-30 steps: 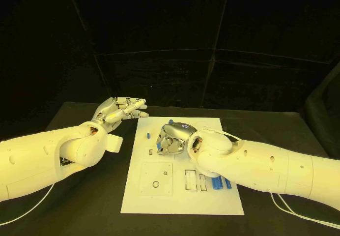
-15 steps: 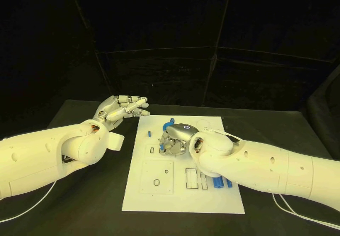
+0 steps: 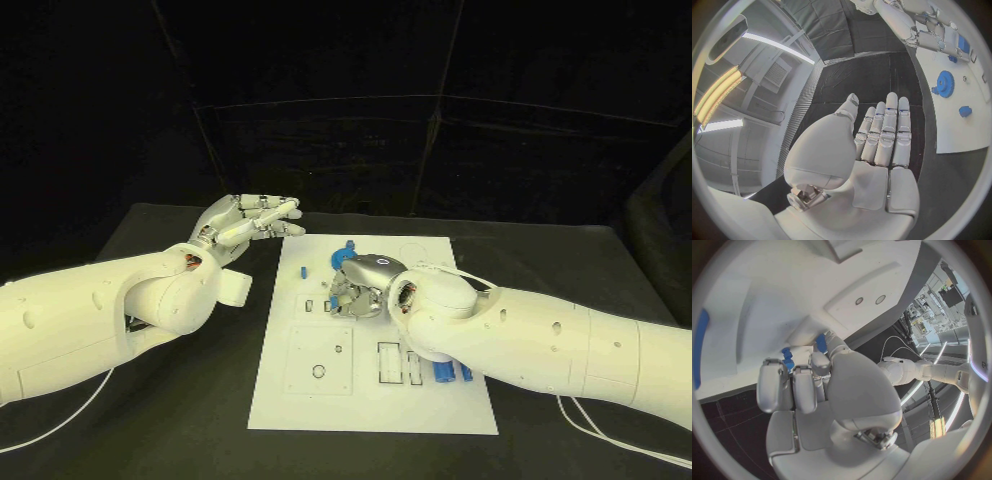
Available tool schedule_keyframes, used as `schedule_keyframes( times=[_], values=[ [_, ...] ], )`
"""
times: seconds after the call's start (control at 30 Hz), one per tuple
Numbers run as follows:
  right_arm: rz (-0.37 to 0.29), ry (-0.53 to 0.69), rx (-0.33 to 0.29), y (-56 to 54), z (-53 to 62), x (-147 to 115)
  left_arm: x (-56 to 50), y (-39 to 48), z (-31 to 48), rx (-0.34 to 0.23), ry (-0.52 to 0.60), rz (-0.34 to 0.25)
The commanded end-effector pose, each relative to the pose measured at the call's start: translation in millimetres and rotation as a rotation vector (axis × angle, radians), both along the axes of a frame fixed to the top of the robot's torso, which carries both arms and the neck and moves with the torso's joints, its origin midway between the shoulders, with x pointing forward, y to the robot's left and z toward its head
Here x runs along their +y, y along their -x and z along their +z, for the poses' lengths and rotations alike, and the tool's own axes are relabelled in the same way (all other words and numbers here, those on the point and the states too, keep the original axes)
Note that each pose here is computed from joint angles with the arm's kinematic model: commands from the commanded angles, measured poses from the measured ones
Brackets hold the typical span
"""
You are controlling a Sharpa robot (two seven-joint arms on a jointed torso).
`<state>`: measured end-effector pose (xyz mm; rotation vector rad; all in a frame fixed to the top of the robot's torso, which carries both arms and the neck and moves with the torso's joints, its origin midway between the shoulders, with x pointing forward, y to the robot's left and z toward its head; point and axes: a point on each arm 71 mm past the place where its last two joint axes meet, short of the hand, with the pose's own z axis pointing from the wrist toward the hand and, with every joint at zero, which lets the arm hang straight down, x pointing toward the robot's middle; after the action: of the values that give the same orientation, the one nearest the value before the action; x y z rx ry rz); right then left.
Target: Assemble the parts on the task board
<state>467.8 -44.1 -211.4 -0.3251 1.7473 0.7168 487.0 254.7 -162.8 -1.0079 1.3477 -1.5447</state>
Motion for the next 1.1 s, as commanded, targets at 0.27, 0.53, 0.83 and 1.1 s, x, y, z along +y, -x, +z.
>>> schedule_keyframes(
  times=[0.27, 0.53, 0.83, 1.1],
  values=[
    [-0.009, 0.047, 0.019, -2.4, -6.1, -4.8, -1.2, -0.1, 1.1, -0.003, 0.005, -0.014],
    [-0.011, 0.07, 0.024, -2.1, -7.6, -7.0, -0.8, -0.4, 1.0, -0.002, 0.004, -0.014],
    [-0.004, 0.079, 0.028, -0.3, -8.0, -6.0, -0.2, -0.8, 0.8, -0.002, 0.003, -0.012],
    [-0.006, 0.088, 0.029, 0.2, -8.2, -5.7, 0.0, -1.0, 0.7, -0.002, 0.003, -0.011]
  ],
)
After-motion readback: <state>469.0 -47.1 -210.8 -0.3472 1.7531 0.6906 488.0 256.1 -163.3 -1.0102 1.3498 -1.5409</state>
